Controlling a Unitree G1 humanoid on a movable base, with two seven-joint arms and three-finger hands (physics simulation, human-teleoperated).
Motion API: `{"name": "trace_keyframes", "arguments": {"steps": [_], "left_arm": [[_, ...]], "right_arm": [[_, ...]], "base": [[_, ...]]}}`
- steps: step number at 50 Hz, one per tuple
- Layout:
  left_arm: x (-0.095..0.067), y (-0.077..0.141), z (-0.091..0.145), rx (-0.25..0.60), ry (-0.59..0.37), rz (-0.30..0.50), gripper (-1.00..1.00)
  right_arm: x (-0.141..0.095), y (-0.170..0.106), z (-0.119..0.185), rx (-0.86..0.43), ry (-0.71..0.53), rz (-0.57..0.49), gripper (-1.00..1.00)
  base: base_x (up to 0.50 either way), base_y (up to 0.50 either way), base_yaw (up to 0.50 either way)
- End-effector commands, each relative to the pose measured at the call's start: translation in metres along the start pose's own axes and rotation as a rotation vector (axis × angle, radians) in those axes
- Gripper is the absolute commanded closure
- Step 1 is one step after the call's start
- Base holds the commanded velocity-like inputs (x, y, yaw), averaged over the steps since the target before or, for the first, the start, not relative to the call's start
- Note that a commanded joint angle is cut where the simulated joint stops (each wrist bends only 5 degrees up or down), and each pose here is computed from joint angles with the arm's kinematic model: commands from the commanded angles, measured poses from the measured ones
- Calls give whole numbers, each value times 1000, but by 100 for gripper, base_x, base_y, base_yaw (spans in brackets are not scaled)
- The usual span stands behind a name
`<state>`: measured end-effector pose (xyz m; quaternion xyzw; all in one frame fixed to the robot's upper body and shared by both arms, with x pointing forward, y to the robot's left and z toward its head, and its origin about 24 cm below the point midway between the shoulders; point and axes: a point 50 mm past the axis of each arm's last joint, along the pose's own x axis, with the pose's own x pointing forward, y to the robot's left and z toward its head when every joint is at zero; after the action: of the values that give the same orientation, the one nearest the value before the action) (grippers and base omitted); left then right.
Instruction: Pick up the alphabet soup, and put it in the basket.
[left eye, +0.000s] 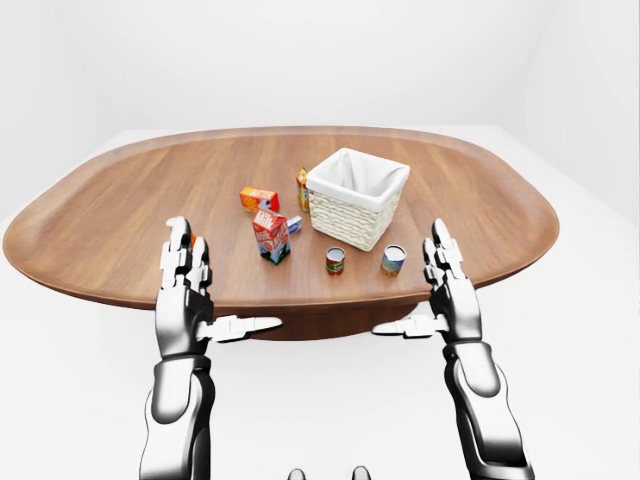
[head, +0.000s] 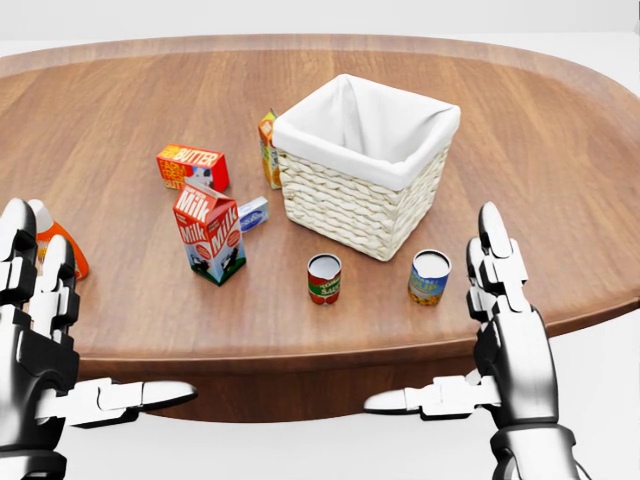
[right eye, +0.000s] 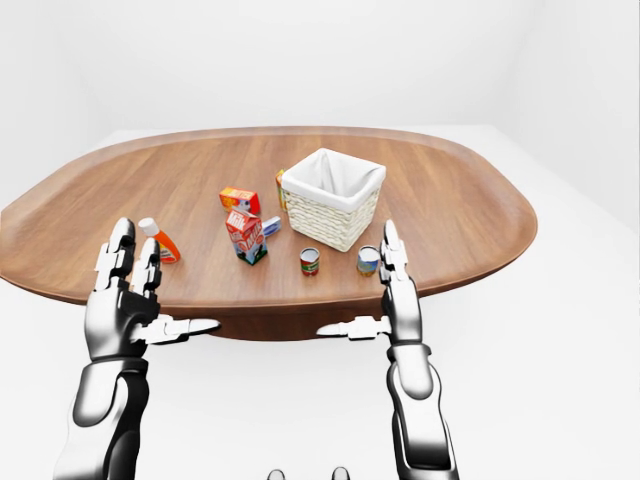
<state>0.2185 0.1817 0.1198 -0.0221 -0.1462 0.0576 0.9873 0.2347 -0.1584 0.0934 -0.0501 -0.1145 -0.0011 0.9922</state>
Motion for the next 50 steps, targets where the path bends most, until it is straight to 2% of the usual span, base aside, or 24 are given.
{"name": "trace_keyframes", "arguments": {"steps": [1, 50], "left_arm": [[-1, -1, -2, 1, 9, -6, -100], [-1, -3, -7, 9, 25, -16, -100]], "right_arm": [[-1, 1, 0, 0, 0, 7, -100], [-3, 6, -3, -16, 4, 38, -100]], "base": [[0, -21, 0], [0, -21, 0]]}}
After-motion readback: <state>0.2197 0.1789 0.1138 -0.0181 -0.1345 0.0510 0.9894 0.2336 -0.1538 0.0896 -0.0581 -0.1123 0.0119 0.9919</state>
